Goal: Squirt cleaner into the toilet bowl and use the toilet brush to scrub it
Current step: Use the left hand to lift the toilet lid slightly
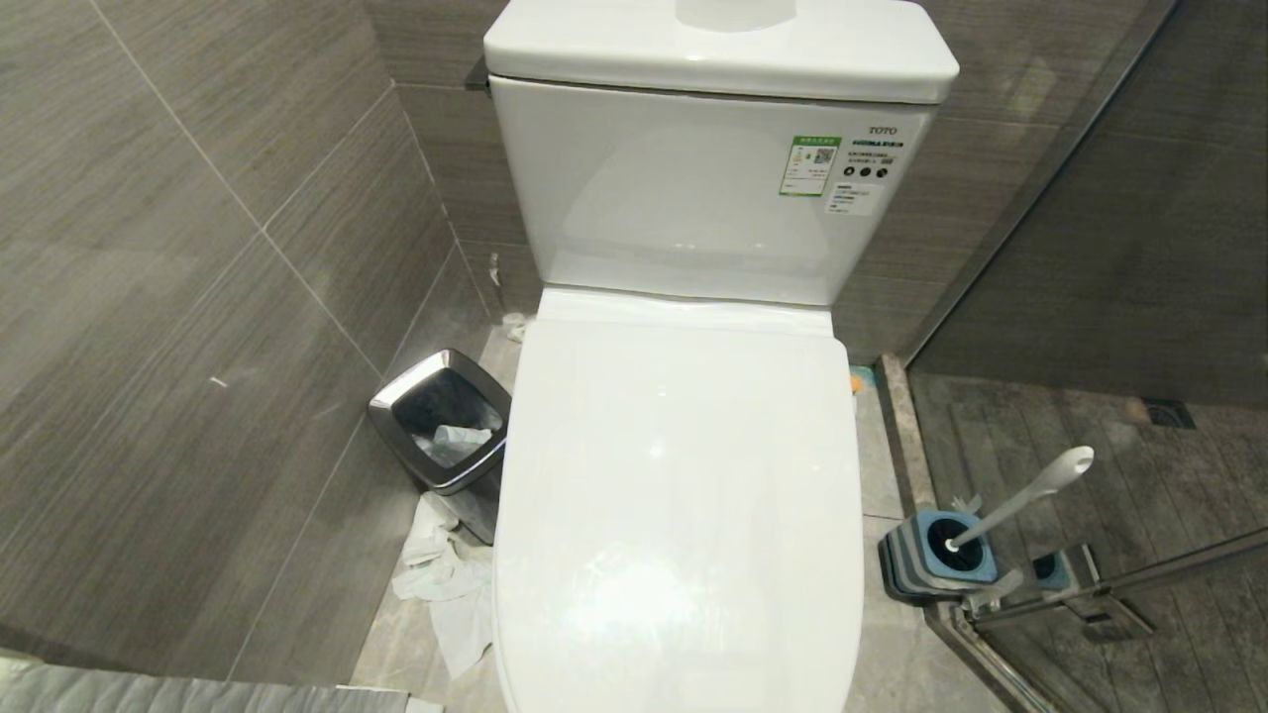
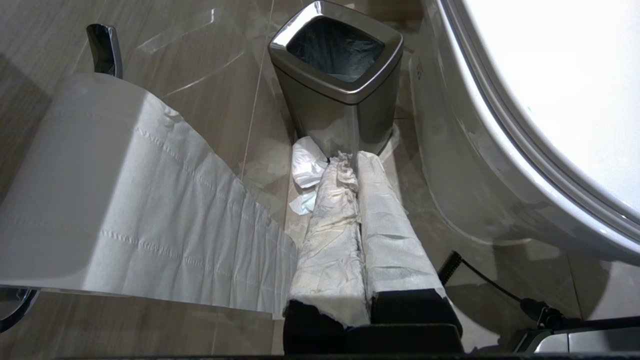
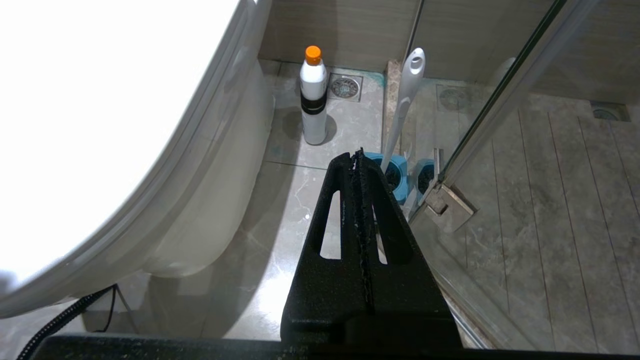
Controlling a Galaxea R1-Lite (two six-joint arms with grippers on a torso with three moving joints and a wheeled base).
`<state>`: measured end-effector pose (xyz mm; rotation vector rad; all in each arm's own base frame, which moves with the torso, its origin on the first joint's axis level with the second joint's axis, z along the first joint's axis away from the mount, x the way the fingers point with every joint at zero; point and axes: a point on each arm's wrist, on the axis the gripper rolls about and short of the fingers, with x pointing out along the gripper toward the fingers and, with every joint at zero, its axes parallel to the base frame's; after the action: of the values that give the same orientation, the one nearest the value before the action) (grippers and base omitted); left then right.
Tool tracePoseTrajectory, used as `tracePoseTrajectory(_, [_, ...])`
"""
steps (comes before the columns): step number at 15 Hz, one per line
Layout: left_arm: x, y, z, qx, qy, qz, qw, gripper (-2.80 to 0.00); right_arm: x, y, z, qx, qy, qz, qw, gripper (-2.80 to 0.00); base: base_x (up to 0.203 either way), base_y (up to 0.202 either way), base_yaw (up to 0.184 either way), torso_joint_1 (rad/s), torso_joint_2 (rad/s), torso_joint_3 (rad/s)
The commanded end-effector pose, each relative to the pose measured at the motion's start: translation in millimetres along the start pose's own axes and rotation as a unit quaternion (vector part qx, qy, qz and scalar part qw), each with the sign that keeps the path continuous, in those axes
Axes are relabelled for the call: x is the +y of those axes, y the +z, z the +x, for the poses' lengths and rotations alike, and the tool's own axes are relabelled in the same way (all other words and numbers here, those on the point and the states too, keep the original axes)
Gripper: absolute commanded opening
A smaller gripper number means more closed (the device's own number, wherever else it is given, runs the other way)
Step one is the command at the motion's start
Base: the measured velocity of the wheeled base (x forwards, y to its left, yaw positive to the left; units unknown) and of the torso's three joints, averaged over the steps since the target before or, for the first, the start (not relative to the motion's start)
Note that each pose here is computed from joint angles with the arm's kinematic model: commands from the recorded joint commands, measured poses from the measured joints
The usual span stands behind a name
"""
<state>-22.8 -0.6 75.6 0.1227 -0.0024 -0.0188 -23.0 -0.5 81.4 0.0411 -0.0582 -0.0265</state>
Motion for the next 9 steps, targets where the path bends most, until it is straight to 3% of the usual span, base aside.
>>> tracePoseTrajectory(1, [0.0, 0.0, 0.0, 0.0, 0.0, 0.001, 1.0, -2.8, -0.2, -7.0, 1.6, 0.012, 0.0, 0.0, 1.0, -2.8, 0.0, 0.0, 0.0, 0.0, 0.0, 0.0])
tracePoseTrajectory(9, [-0.3, -0.3, -0.2, 0.004, -0.005, 0.0, 1.0, -2.8, -0.2, -7.2, 1.6, 0.013, -0.001, 0.0, 1.0, -2.8, 0.0, 0.0, 0.0, 0.0, 0.0, 0.0])
